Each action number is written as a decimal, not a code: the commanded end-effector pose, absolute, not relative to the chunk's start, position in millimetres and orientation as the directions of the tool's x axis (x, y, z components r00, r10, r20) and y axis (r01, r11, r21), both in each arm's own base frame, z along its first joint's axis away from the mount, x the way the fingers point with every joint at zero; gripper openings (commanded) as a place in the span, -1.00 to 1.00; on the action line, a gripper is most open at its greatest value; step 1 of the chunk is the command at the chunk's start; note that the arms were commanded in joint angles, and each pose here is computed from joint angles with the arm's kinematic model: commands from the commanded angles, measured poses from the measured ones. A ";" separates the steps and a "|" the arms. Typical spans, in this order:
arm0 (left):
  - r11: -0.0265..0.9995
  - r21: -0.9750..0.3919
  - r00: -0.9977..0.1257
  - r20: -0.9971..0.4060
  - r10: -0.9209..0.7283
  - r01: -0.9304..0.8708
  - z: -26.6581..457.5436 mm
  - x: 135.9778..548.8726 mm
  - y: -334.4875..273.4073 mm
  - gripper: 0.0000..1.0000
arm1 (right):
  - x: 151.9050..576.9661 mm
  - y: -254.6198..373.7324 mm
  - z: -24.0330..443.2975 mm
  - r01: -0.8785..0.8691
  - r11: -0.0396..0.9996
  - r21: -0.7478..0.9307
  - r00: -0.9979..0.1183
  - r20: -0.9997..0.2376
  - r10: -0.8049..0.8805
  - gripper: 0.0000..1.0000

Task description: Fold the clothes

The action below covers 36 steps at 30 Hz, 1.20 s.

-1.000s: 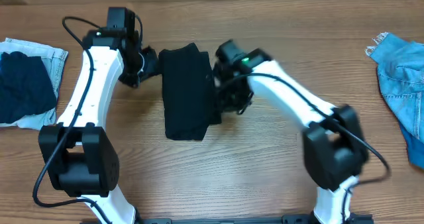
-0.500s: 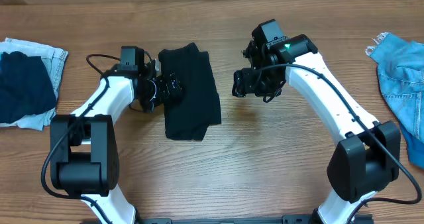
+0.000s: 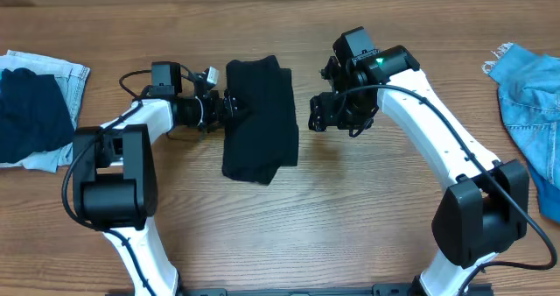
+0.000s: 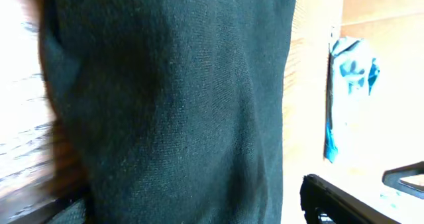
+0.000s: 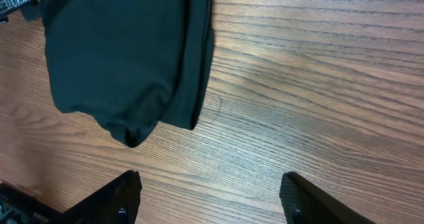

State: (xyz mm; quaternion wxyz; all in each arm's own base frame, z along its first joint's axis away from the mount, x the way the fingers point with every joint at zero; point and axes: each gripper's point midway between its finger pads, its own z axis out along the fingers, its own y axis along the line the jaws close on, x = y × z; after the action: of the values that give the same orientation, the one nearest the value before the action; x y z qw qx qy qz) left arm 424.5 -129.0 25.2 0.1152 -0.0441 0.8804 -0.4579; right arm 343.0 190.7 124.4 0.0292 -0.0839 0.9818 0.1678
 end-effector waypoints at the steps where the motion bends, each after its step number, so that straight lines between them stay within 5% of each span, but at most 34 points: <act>1: 0.657 -0.746 -0.985 -0.005 -0.170 -0.110 -36.8 391.7 -128.6 0.68 | 341.7 192.2 130.5 -0.188 0.924 0.334 -0.981 -0.101 -0.164 0.42; 4: 0.696 -0.703 -0.982 0.014 -0.190 -0.144 -31.3 393.7 -121.4 0.64 | 340.3 191.6 130.2 -0.187 0.925 0.332 -0.982 -0.095 -0.164 0.40; 9: 0.876 -0.436 -0.970 -0.022 -0.241 -0.208 -10.8 390.3 -74.5 0.64 | 341.0 191.7 130.3 -0.191 0.924 0.332 -0.981 -0.099 -0.167 0.46; 12: 0.882 -0.425 -0.969 -0.037 -0.243 -0.205 -6.1 391.4 -72.3 0.67 | 349.9 195.2 131.0 -0.191 0.921 0.339 -0.979 -0.134 -0.154 0.50; 16: 0.885 -0.421 -0.971 -0.033 -0.237 -0.201 -7.6 389.9 -74.3 0.68 | 371.5 203.3 127.9 -0.130 0.922 0.365 -0.982 -0.177 -0.068 -0.72; 17: 0.885 -0.421 -0.971 -0.032 -0.236 -0.201 -7.6 389.7 -74.7 0.68 | 377.5 204.3 122.0 -0.105 0.925 0.365 -0.983 -0.177 -0.042 -0.89; 23: 0.877 -0.441 -0.973 -0.029 -0.227 -0.192 -5.9 389.4 -80.3 0.70 | 398.9 214.1 65.4 0.010 0.929 0.370 -0.993 -0.103 0.052 -0.92; 29: 0.734 -0.677 -0.976 -0.112 -0.189 -0.064 29.8 417.1 -119.8 0.68 | 411.7 229.8 38.5 0.003 0.913 0.409 -0.993 -0.104 0.050 -0.92; 36: 0.768 -0.636 -0.969 -0.138 -0.204 -0.071 34.7 428.1 -112.2 0.75 | 425.7 235.6 43.3 -0.050 0.903 0.427 -0.984 -0.176 0.029 -0.92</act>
State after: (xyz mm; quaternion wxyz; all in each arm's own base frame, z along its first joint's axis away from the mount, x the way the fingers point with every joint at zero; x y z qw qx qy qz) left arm 424.0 -115.2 37.1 0.1032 -0.0683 0.9309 -0.3436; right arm 423.6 230.4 40.2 0.0800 0.0073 0.9737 0.2131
